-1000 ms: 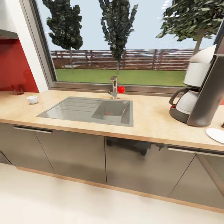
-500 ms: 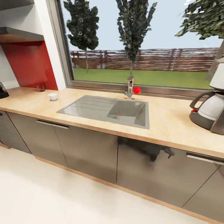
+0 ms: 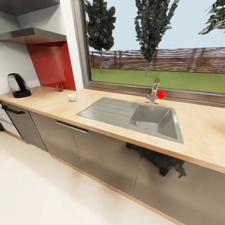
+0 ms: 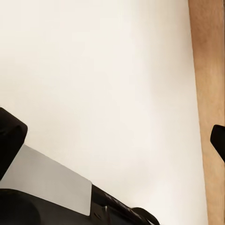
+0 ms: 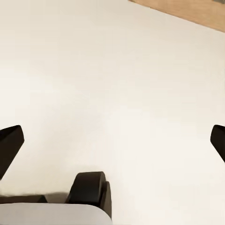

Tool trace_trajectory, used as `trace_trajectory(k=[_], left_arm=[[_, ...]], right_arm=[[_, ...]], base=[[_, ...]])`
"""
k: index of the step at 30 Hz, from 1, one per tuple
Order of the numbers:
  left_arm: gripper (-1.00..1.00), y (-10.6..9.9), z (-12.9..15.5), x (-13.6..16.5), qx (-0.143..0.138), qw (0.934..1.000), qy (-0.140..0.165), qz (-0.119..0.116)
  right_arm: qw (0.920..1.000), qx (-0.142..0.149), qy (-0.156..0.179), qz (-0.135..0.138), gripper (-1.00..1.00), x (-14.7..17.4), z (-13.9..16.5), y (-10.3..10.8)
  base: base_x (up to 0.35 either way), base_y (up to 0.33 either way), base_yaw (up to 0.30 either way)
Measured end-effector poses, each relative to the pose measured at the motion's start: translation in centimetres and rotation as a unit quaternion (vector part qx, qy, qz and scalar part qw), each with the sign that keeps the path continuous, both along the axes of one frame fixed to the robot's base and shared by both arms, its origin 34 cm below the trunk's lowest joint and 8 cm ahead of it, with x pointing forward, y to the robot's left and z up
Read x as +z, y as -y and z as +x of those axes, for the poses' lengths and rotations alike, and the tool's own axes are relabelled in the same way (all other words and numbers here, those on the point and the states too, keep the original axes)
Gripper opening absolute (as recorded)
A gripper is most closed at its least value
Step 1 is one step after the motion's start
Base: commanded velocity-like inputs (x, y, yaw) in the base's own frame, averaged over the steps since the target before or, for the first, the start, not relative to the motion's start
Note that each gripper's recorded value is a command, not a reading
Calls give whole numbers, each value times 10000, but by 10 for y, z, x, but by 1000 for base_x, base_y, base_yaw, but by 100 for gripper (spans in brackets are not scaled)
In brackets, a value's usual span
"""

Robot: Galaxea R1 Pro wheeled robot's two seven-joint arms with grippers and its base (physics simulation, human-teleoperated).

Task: Set up a coffee station on the kitchen countertop: keep the coffee maker on the countertop, move the bottle of coffee from the kitchen shelf to the counter next to the coffee maker, place a paper coffee filter on top of the coffee maker, put the saucer next to the coffee maker with the coffee cup on the saucer, and place the electric kettle next to the coffee maker.

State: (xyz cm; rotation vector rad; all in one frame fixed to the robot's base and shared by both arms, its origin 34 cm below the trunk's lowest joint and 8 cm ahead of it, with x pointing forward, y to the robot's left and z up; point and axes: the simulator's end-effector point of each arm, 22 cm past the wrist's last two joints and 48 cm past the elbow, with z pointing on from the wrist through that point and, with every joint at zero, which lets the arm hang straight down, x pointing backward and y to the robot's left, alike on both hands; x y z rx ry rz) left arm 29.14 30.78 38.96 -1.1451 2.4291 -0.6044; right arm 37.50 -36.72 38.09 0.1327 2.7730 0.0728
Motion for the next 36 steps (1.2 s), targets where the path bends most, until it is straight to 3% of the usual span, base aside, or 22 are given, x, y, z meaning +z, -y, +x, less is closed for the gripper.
trace_trajectory(k=[24,30,36], left_arm=[[100,-1,0,0,0,10000,-2,3],[100,-1,0,0,-1,10000,-1,3],[100,-1,0,0,-1,10000,1,6]], right_arm=[[10000,25,-17,-9,100,0,-1,1],[9978,603,-235,-112,100,-4,-15,-3],[9955,867,-348,-146,100,-7,-23,-7]], base=[[169,288,247],[203,281,27],[209,278,70]])
